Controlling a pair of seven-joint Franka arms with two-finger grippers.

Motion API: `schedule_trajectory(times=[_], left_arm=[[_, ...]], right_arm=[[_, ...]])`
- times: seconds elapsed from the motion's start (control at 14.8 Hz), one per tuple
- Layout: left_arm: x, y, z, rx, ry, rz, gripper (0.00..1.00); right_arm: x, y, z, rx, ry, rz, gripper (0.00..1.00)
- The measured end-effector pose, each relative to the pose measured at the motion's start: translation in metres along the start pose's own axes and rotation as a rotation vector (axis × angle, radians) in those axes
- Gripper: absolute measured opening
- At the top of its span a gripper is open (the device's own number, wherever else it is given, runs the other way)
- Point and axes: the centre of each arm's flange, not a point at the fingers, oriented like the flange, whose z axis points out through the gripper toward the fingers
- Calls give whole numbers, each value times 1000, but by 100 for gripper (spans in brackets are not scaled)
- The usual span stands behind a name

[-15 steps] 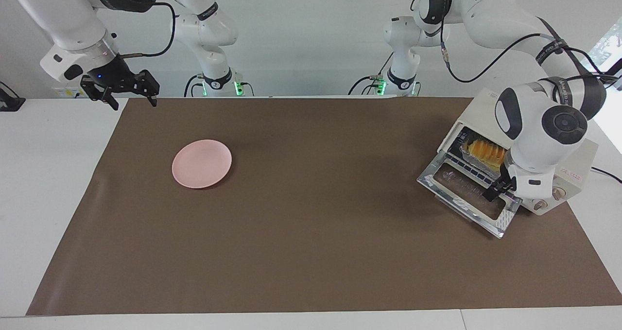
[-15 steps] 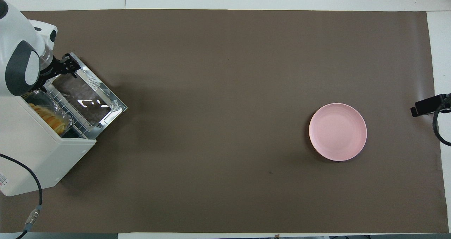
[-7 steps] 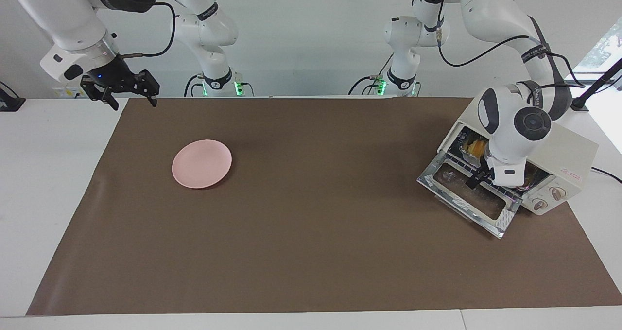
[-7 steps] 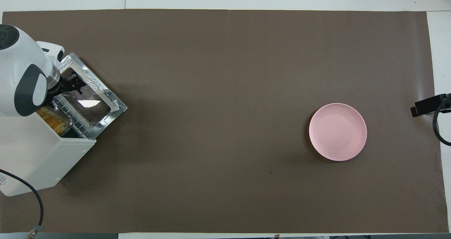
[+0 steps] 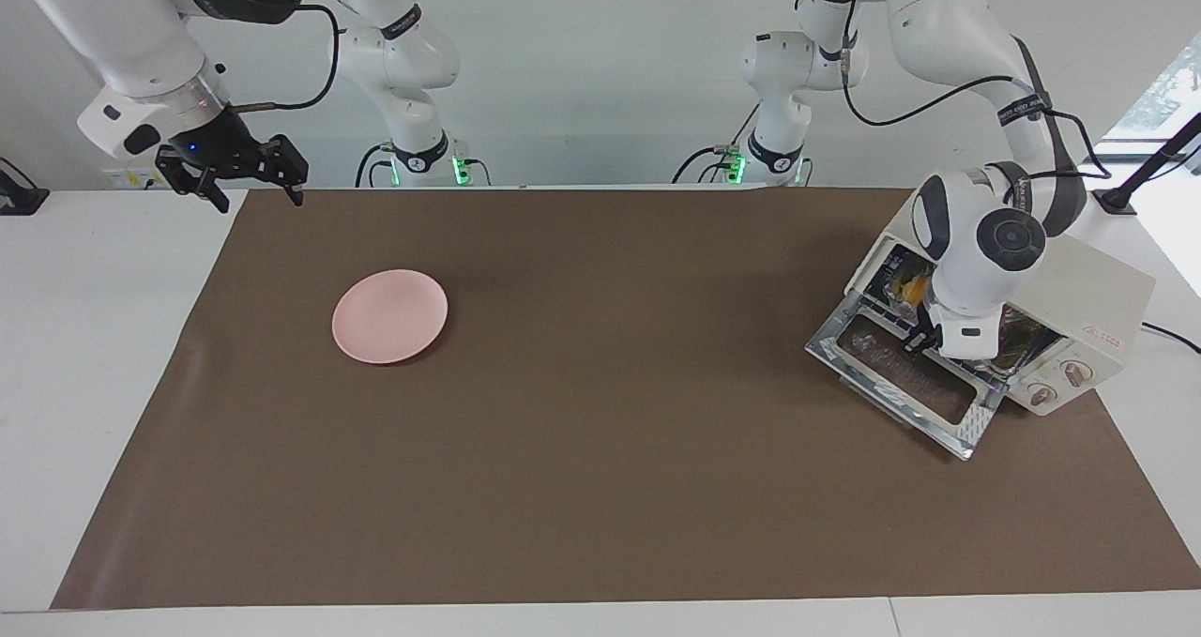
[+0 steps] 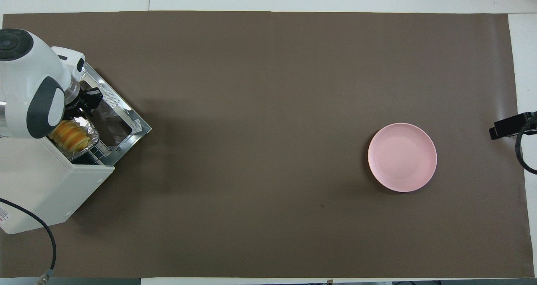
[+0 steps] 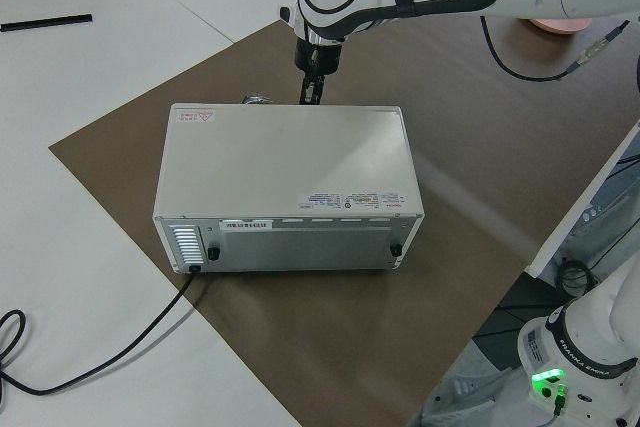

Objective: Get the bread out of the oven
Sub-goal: 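Reach the left gripper into the oven and grasp the foil tray, then pull the foil tray out of the oven with the left gripper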

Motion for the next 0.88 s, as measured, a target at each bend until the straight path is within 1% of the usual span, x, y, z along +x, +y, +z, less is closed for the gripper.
schedule_trajectory(times=[0.07,0.2,0.34,0.41,0.54,0.68,0.74,0.88], left_arm=[[-7,18,-15,-4,11,26,2],[-30,69,-54,-33,44,100,2],[-78,135,-83,-69,67,198,2],[-108,168,-93,-98,60,239,2],[-163,221,-104,-148,33,300,2],[-220,265,-104,-163,24,356,2],[-249,286,-101,-180,31,392,2],[-293,322,-95,-249,56,436,2]], right_arm=[[0,0,0,0,0,0,100],[0,0,0,0,0,0,100],[0,0,0,0,0,0,100],[0,0,0,0,0,0,100],[0,0,0,0,0,0,100],[0,0,0,0,0,0,100],[0,0,0,0,0,0,100],[0,0,0,0,0,0,100]])
